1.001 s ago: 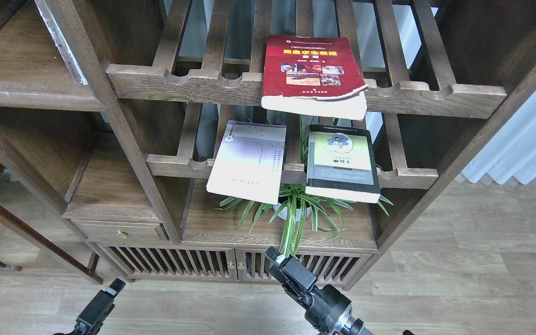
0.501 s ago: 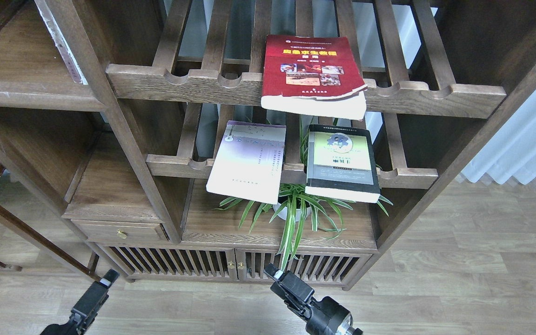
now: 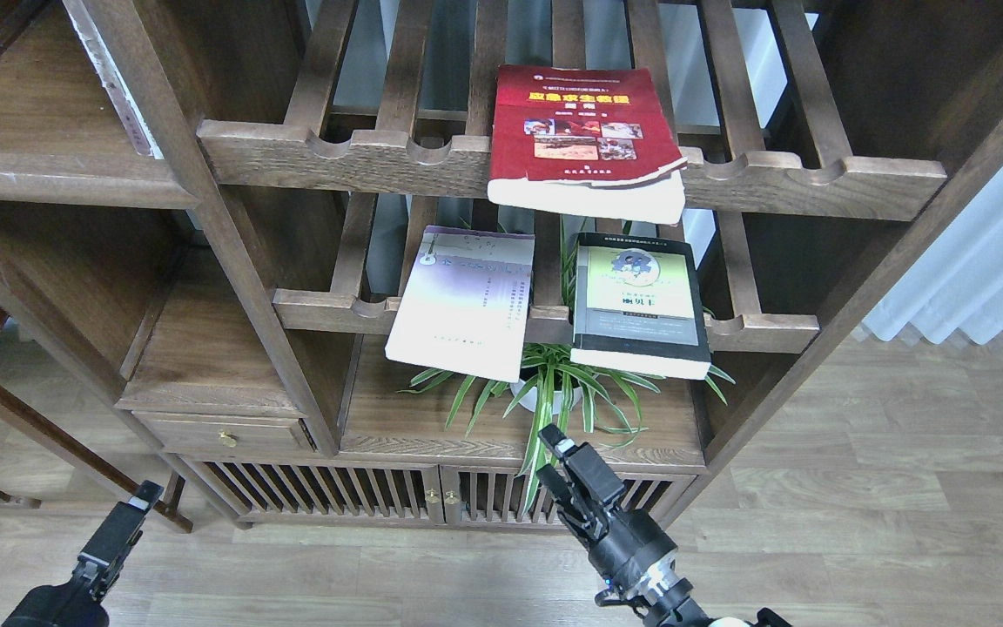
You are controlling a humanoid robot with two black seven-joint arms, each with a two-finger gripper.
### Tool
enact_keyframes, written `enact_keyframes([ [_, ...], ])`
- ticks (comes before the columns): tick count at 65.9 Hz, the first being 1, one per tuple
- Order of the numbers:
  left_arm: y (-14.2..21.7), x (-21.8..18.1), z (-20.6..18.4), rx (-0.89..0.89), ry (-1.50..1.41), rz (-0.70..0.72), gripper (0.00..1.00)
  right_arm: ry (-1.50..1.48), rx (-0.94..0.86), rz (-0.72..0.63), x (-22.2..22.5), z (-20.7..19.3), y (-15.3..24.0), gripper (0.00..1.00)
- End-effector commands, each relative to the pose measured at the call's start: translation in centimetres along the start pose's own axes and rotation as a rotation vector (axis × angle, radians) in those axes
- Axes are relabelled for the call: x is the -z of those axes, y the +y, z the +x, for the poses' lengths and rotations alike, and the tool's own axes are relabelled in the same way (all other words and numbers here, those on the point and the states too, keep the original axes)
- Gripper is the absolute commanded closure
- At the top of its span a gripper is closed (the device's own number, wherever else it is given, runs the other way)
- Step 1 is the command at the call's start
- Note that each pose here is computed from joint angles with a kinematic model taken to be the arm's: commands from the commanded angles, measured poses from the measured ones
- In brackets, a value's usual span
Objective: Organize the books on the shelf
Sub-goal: 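Raise the right gripper toward the black-framed green book on the lower shelf, then grasp the bottom edge of the black-framed green book with the right gripper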
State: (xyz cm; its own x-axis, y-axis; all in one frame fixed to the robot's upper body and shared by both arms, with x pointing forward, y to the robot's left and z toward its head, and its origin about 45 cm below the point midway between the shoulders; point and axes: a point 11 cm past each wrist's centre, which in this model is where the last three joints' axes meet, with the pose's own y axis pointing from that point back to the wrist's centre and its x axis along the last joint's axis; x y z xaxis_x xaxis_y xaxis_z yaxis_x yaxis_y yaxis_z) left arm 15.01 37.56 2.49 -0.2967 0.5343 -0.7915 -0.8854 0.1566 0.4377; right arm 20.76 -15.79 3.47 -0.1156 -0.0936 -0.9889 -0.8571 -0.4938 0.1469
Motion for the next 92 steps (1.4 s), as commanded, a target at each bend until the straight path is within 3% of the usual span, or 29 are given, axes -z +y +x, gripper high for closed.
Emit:
enact_keyframes([
  [1, -0.1, -0.2, 0.3, -0.009, -0.004, -0.004, 0.00, 0.010, 0.020, 0.020, 0.6, -0.6, -0.7, 0.01],
  [44, 0.2, -1.3, 0.5, -0.017, -0.016, -0.025, 0.00, -0.038, 0.123, 0.167, 5.5, -4.0, -2.9, 0.04],
  [65, 0.2, -3.2, 0.6, -0.021, -0.039, -0.058, 0.00, -0.060, 0.122, 0.252, 7.0, -4.0, -3.2, 0.20],
  [74, 0.3, -4.1, 0.6, -0.020, -0.050, -0.074, 0.00, -0.086, 0.121, 0.281, 7.3, -3.9, -3.1, 0.33],
  [92, 0.5, -4.2, 1.2, -0.039, -0.052, -0.078, 0.00, -0.095, 0.121, 0.291, 7.5, -3.9, -3.1, 0.45],
])
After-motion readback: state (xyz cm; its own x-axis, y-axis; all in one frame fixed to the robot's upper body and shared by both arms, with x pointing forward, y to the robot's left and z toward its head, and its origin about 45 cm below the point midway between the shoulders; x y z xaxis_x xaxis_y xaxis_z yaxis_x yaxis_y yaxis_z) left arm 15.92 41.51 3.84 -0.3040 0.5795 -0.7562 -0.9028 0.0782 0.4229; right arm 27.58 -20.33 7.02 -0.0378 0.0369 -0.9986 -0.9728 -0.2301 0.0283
